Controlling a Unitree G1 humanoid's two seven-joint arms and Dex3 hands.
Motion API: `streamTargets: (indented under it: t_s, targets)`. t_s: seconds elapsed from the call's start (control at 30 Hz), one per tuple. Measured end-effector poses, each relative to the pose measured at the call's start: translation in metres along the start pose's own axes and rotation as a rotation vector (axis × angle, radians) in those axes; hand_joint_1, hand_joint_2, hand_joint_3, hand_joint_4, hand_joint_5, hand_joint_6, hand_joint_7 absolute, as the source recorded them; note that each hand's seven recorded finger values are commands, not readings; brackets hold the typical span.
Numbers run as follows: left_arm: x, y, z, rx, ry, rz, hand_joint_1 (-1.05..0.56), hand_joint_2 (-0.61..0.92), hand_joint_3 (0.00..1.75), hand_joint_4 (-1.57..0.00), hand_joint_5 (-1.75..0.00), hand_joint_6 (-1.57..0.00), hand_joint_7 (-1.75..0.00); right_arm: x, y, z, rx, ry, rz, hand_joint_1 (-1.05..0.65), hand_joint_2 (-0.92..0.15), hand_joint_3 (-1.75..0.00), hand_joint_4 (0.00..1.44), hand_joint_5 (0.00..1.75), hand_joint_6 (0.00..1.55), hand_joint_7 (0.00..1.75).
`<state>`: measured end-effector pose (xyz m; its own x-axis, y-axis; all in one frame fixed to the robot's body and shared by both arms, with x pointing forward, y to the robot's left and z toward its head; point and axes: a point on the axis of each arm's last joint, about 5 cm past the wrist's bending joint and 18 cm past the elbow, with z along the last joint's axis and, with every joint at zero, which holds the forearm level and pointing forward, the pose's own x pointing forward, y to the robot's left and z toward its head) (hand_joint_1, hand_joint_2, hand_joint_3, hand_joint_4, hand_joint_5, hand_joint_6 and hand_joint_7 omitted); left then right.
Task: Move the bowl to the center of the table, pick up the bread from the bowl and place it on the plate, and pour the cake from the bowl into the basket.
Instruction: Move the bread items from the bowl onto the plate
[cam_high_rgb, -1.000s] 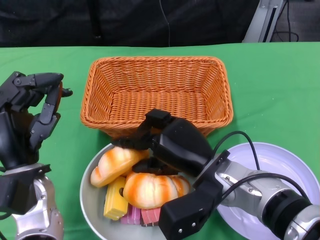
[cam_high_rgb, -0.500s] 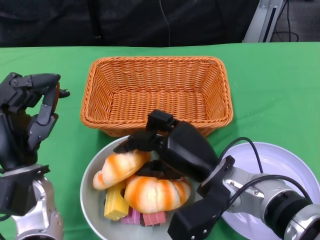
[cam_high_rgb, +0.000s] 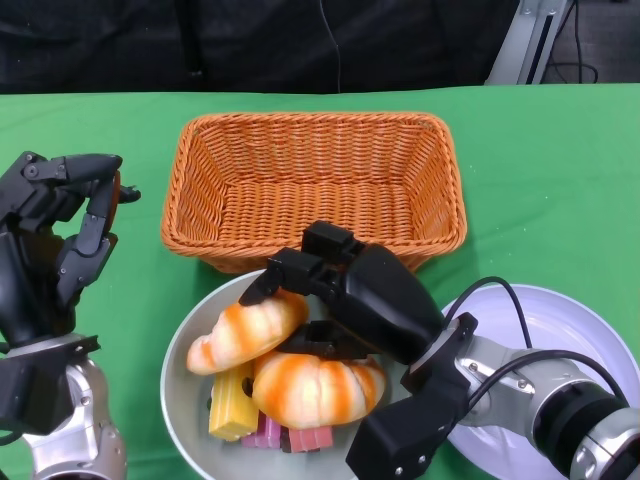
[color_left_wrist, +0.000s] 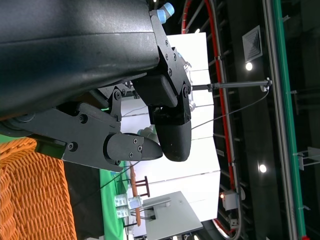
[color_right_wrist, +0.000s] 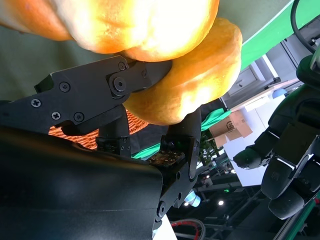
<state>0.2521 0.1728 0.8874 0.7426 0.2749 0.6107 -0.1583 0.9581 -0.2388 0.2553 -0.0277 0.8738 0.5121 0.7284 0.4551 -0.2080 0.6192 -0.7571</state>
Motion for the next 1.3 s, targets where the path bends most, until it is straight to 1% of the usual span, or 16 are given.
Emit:
streamTargets:
  t_s: [0.03, 0.13, 0.2, 0.3, 0.43, 0.53, 0.63, 0.67, 0.73, 0.87, 0.93, 0.97, 1.13, 1.2, 1.3]
  targets:
    - [0.0, 0.0, 0.0, -0.001, 0.002, 0.002, -0.17, 0.92, 0.3, -0.75, -1.33, -0.89, -0.87, 0.0, 0.0, 0.0, 0.002, 0.001, 0.0, -0.14, -0.92, -0.15, 0.52, 1.66, 0.6, 1.09]
    - [-0.001, 0.0, -0.001, 0.0, 0.009, 0.002, -0.17, 0.92, 0.3, -0.75, -1.32, -0.9, -0.87, -0.001, 0.0, 0.0, 0.008, 0.001, -0.013, -0.13, -0.92, -0.11, 0.58, 1.55, 0.7, 0.89]
    - [-0.001, 0.0, -0.001, 0.002, 0.008, 0.0, -0.17, 0.92, 0.3, -0.75, -1.32, -0.9, -0.87, -0.002, 0.0, -0.001, 0.011, 0.001, -0.035, -0.12, -0.92, -0.11, 0.59, 1.56, 0.73, 0.85]
    - [-0.001, 0.001, -0.001, 0.003, 0.007, 0.001, -0.17, 0.92, 0.3, -0.75, -1.32, -0.9, -0.87, -0.002, 0.0, 0.001, 0.03, -0.017, -0.081, -0.12, -0.92, -0.11, 0.59, 1.59, 0.74, 0.84]
    - [0.0, 0.001, -0.001, -0.001, 0.005, 0.003, -0.17, 0.92, 0.3, -0.75, -1.31, -0.9, -0.86, -0.002, -0.001, 0.0, 0.034, -0.02, -0.117, -0.14, -0.92, -0.11, 0.6, 1.55, 0.74, 0.84]
    - [0.0, 0.001, -0.001, 0.007, 0.007, -0.005, -0.18, 0.92, 0.3, -0.75, -1.31, -0.9, -0.86, -0.002, -0.005, -0.002, 0.036, -0.018, -0.149, -0.15, -0.92, -0.12, 0.6, 1.55, 0.74, 0.85]
    - [0.0, 0.002, -0.002, 0.016, 0.009, -0.007, -0.18, 0.92, 0.3, -0.75, -1.31, -0.9, -0.86, -0.001, -0.007, -0.002, 0.034, -0.017, -0.162, -0.15, -0.92, -0.13, 0.6, 1.55, 0.74, 0.86]
    - [0.0, 0.003, -0.002, 0.016, 0.009, -0.007, -0.17, 0.92, 0.29, -0.75, -1.3, -0.9, -0.86, -0.001, -0.007, -0.002, 0.039, -0.018, -0.167, -0.15, -0.92, -0.14, 0.58, 1.62, 0.72, 0.9]
    - [0.0, 0.003, -0.002, 0.016, 0.011, -0.005, -0.17, 0.92, 0.29, -0.76, -1.29, -0.9, -0.86, 0.001, -0.011, -0.002, 0.064, -0.024, -0.2, -0.15, -0.92, -0.15, 0.56, 1.66, 0.7, 0.93]
    - [0.001, 0.002, -0.002, 0.013, 0.012, -0.001, -0.16, 0.92, 0.28, -0.79, -1.22, -0.92, -0.82, 0.006, -0.024, -0.003, 0.094, -0.035, -0.275, -0.16, -0.92, -0.14, 0.57, 1.64, 0.68, 0.99]
    - [0.001, 0.003, -0.002, 0.012, 0.012, 0.0, -0.16, 0.92, 0.28, -0.8, -1.22, -0.92, -0.81, 0.007, -0.03, -0.004, 0.098, -0.04, -0.295, -0.16, -0.92, -0.14, 0.57, 1.64, 0.68, 1.0]
    - [0.001, 0.002, -0.003, 0.012, 0.012, 0.0, -0.16, 0.92, 0.28, -0.8, -1.21, -0.92, -0.81, 0.007, -0.031, -0.004, 0.099, -0.04, -0.299, -0.17, -0.92, -0.14, 0.59, 1.61, 0.68, 1.01]
    - [0.001, 0.002, -0.003, 0.012, 0.016, -0.001, -0.16, 0.92, 0.29, -0.79, -1.21, -0.92, -0.8, 0.004, -0.041, -0.006, 0.105, -0.045, -0.347, -0.19, -0.92, -0.14, 0.62, 1.52, 0.68, 1.02]
    - [0.001, 0.002, -0.003, 0.011, 0.017, 0.001, -0.17, 0.92, 0.27, -0.8, -1.21, -0.93, -0.79, -0.001, -0.046, -0.007, 0.131, -0.036, -0.366, -0.17, -0.92, -0.15, 0.63, 1.48, 0.67, 1.09]
    - [0.001, 0.003, -0.003, 0.008, 0.016, 0.008, -0.17, 0.92, 0.26, -0.8, -1.21, -0.94, -0.79, -0.007, -0.051, -0.008, 0.166, -0.022, -0.38, -0.17, -0.92, -0.15, 0.63, 1.46, 0.66, 1.11]
